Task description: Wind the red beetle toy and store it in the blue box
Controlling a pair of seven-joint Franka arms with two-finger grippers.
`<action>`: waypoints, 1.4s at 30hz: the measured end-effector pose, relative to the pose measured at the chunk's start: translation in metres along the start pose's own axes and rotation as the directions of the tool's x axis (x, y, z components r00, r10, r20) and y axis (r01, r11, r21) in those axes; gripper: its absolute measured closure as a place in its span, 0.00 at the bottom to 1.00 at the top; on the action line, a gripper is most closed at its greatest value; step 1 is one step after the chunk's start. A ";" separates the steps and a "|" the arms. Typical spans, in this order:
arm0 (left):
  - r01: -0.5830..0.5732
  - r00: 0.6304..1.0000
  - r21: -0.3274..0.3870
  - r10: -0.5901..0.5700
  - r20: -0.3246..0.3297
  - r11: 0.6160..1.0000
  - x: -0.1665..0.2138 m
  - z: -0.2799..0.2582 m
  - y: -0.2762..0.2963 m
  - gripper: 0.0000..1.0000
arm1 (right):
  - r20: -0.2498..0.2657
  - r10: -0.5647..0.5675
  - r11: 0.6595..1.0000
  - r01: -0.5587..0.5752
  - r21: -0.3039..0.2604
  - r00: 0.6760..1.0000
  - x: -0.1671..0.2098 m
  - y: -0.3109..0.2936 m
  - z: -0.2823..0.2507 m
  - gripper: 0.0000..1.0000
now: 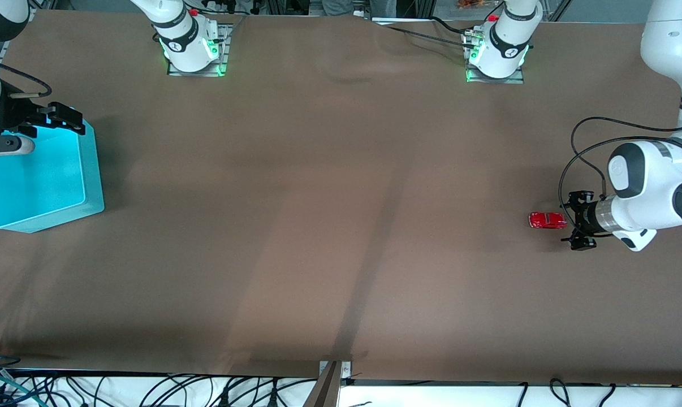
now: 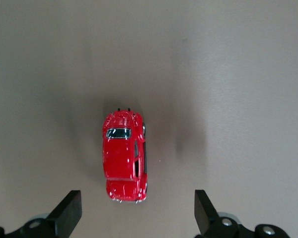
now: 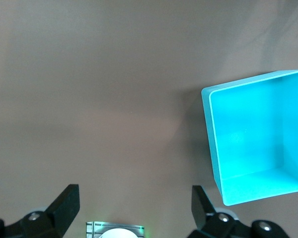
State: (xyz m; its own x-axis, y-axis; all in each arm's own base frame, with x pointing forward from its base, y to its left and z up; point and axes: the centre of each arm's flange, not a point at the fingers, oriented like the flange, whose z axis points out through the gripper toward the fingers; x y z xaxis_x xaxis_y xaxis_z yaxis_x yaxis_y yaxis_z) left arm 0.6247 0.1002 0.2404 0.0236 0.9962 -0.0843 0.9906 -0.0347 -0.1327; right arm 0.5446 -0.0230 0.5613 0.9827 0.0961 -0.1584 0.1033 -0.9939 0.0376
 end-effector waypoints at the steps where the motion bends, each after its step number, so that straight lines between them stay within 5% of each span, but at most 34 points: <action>1: 0.006 1.000 -0.001 -0.006 0.000 1.000 0.000 0.004 -0.001 0.00 | 0.000 0.000 1.000 0.000 0.000 1.000 0.000 0.000 0.000 0.00; 24: 0.062 0.997 0.006 -0.062 -0.046 0.998 0.008 0.056 -0.002 0.01 | 0.000 -0.001 1.000 0.001 -0.001 1.000 0.000 0.000 0.000 0.00; 36: 0.069 0.996 0.006 -0.068 -0.055 0.998 0.008 0.054 -0.002 0.53 | 0.000 -0.001 1.000 0.001 -0.001 1.000 0.000 0.000 0.000 0.00; 42: 0.061 0.996 0.000 -0.061 -0.063 0.998 0.005 0.051 0.000 0.53 | 0.000 -0.001 1.000 0.001 -0.001 1.000 0.000 0.000 0.000 0.00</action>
State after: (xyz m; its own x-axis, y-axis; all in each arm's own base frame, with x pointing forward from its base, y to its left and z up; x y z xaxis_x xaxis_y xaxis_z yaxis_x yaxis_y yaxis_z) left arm 0.6179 0.1013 0.1897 -0.0287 0.9995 -0.0133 0.9902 0.0266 -0.1373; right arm 0.5445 -0.0226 0.5613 0.9825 0.0970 -0.1588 0.1043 -0.9938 0.0385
